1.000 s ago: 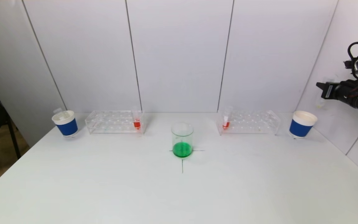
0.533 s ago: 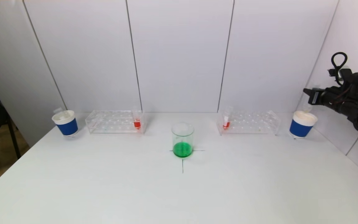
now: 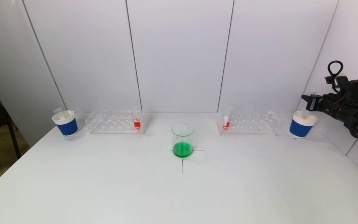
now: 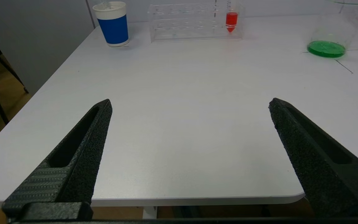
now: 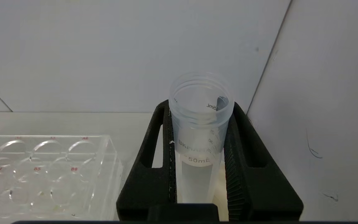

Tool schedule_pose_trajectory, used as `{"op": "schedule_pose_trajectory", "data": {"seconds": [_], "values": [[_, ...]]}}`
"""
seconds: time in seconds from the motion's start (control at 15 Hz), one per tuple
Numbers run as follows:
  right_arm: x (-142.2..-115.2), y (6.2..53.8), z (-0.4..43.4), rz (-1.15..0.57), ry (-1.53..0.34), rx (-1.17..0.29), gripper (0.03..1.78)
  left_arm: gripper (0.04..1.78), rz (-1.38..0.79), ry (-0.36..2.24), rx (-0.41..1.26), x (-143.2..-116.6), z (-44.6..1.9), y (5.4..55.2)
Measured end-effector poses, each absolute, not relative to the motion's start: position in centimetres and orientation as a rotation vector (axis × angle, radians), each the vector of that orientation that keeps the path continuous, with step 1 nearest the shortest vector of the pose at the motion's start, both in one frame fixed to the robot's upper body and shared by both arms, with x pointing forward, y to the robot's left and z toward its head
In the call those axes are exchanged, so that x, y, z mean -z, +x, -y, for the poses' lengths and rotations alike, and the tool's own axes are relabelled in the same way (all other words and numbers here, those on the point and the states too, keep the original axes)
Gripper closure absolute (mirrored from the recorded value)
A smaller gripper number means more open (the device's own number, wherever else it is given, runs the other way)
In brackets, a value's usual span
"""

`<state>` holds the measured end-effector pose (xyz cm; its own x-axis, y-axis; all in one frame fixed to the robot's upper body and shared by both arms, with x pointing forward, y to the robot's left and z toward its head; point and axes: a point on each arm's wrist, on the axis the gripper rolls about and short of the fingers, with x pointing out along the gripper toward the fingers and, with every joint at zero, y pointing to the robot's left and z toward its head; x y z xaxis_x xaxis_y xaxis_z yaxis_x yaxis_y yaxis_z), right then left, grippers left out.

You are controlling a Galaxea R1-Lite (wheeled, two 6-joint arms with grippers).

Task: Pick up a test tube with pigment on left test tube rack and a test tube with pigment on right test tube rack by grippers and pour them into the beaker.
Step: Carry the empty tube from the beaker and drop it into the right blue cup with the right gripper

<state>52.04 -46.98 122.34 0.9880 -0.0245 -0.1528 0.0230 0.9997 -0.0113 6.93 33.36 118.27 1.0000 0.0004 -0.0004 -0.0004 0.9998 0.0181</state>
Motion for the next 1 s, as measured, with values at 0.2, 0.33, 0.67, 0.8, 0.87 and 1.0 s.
{"op": "schedule_pose_trajectory", "data": {"seconds": [0.2,0.33,0.67,0.8,0.87,1.0], "values": [[-121.8,51.8,47.0,-0.157,-0.011,0.026,1.31,0.06,0.000,0.018,0.000,-118.3,-33.4,6.9],[-121.4,51.5,47.0,-0.164,-0.009,0.028,1.31,0.06,0.000,0.018,-0.001,-118.3,-33.4,6.9],[-120.6,51.0,47.0,-0.171,-0.012,0.030,1.31,0.06,0.000,0.018,0.000,-118.3,-33.4,6.9],[-120.4,50.9,47.0,-0.175,-0.011,0.032,1.31,0.06,0.000,0.018,0.000,-118.3,-33.4,6.9],[-120.4,50.9,47.0,-0.175,-0.010,0.031,1.31,0.06,0.000,0.019,0.000,-118.3,-33.4,6.9],[-120.3,50.8,47.0,-0.177,-0.010,0.031,1.31,0.06,0.000,0.018,0.000,-118.3,-33.4,6.9]]}}
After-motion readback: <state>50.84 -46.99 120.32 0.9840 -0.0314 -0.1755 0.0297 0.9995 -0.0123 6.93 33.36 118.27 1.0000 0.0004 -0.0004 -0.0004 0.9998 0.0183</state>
